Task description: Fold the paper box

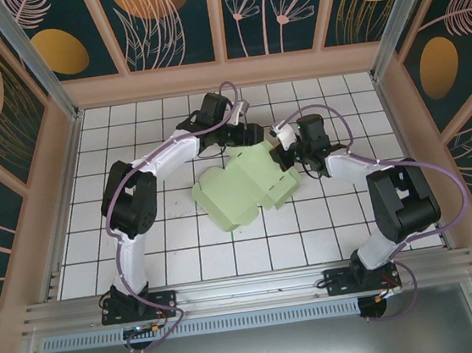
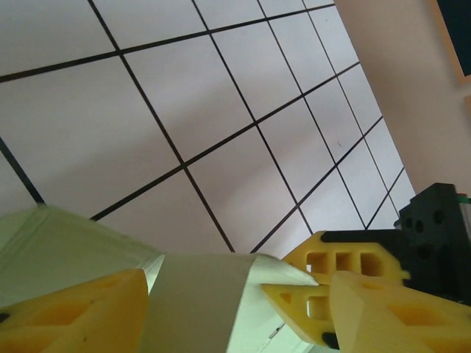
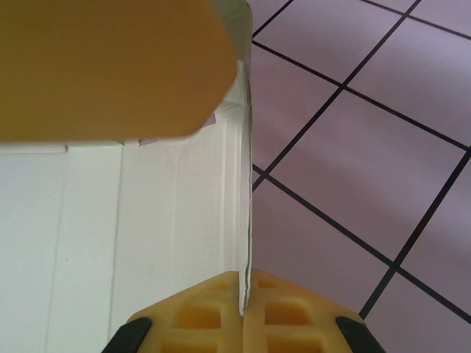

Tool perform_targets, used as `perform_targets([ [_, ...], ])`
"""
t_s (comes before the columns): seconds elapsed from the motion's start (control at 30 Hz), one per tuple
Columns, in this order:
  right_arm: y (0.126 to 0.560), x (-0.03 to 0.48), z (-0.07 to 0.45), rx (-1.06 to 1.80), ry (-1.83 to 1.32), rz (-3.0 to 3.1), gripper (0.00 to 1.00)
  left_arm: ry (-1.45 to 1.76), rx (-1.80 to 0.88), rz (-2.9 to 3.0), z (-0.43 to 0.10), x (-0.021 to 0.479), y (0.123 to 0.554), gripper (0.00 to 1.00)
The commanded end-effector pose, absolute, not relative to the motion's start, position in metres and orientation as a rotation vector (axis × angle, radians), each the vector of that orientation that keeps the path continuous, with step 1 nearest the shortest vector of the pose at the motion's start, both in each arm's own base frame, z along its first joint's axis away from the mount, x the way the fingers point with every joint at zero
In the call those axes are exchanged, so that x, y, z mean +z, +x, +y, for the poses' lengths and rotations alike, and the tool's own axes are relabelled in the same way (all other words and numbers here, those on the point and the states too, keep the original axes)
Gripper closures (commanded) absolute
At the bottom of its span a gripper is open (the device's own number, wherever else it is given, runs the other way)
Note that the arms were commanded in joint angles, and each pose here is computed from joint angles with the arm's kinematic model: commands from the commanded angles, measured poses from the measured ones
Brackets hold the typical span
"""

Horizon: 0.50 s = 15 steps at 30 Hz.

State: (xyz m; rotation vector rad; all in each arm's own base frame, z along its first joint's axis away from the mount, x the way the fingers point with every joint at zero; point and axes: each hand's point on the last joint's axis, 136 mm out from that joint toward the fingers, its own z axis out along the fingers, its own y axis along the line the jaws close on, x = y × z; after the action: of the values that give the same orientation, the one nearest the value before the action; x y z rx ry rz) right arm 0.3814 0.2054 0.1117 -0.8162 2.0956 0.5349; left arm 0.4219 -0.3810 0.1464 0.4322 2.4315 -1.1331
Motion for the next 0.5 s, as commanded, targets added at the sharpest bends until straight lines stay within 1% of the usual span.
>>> perform_targets([
  [0.0, 0.390, 0.123, 0.210, 0.540, -0.810, 2.059, 1.00, 0.435, -1.235, 2.366, -0.386, 0.179, 0.414, 0.42],
  [0.2, 0.392, 0.124, 0.211, 0.528, -0.808, 2.060, 1.00, 0.382, -1.270, 2.383, -0.392, 0.177, 0.418, 0.47],
  [0.47, 0.394, 0.120, 0.216, 0.518, -0.819, 2.064, 1.00, 0.343, -1.302, 2.408, -0.397, 0.172, 0.415, 0.46],
])
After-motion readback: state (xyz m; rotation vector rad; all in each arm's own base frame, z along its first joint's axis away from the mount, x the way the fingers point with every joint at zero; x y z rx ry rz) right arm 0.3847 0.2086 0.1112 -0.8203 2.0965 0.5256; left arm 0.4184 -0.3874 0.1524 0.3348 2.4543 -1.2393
